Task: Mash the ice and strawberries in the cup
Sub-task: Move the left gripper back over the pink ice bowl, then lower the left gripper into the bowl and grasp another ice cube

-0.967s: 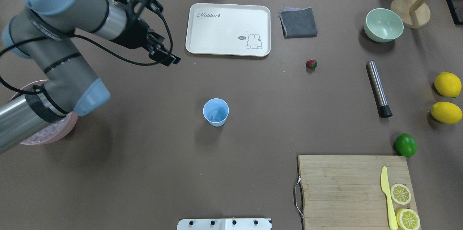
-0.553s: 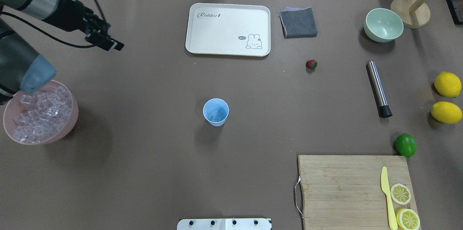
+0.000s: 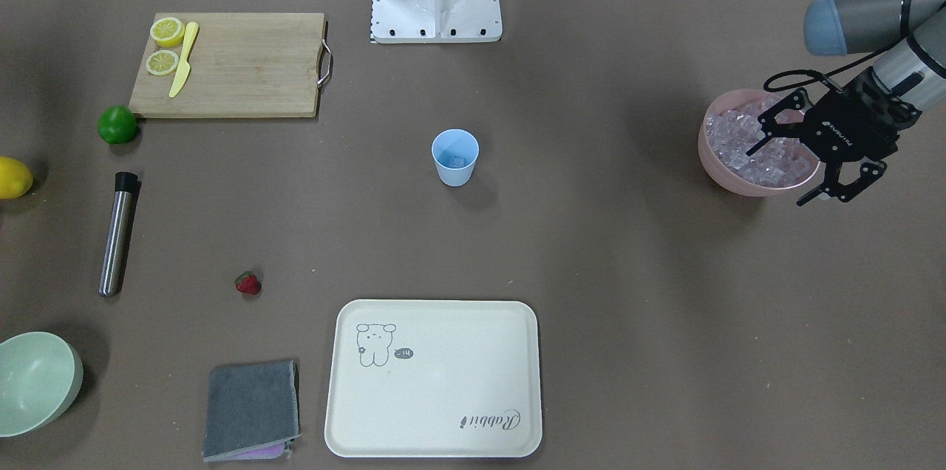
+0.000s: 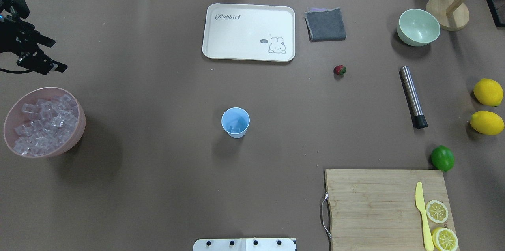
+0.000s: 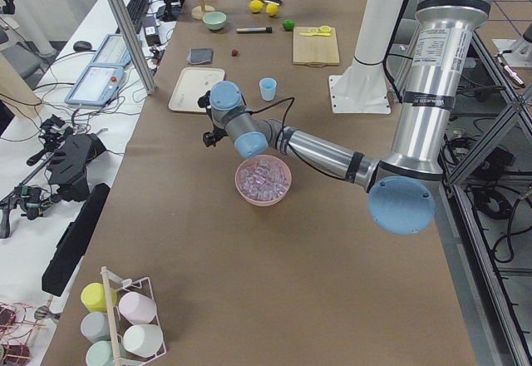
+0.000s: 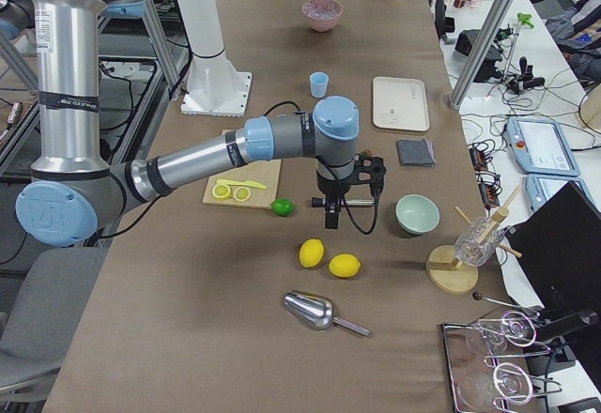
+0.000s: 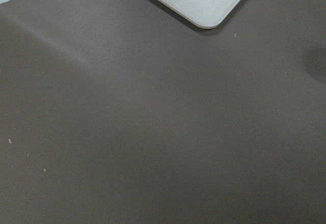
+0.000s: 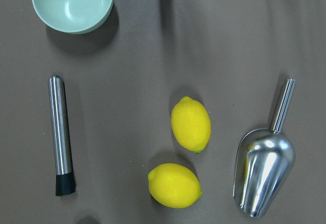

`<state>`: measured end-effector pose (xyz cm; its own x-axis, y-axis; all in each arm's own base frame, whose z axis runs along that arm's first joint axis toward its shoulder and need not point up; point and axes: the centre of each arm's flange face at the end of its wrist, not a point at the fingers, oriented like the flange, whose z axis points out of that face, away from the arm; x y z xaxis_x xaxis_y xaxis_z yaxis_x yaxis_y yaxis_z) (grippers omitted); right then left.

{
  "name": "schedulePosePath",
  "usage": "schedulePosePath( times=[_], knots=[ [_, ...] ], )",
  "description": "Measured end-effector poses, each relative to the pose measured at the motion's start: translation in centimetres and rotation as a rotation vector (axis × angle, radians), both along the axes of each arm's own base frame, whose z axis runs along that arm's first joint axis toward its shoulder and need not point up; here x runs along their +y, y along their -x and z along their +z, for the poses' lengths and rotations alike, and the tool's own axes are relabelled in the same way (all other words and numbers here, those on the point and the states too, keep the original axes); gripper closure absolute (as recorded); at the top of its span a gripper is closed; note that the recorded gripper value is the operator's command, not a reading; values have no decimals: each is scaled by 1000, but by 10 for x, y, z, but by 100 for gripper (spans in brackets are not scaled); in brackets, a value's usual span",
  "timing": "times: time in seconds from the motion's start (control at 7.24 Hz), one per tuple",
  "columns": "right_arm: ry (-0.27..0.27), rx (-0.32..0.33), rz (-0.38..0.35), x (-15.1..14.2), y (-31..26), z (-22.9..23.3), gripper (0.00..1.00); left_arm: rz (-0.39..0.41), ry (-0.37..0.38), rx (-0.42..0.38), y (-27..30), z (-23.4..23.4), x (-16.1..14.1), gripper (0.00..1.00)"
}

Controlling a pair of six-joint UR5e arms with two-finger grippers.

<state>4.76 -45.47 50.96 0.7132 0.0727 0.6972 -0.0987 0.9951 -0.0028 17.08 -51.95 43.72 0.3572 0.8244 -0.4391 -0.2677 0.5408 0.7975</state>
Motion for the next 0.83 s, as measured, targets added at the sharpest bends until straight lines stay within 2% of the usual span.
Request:
schedulePosePath(
  times=[0.28, 0.83],
  knots=[
    [10, -4, -1, 4, 0, 5, 0, 49, -44, -50, 9, 36, 23, 3],
    [-3, -5, -3, 12, 0, 12, 0, 140, -53, -92, -10, 71, 60, 3]
  ],
)
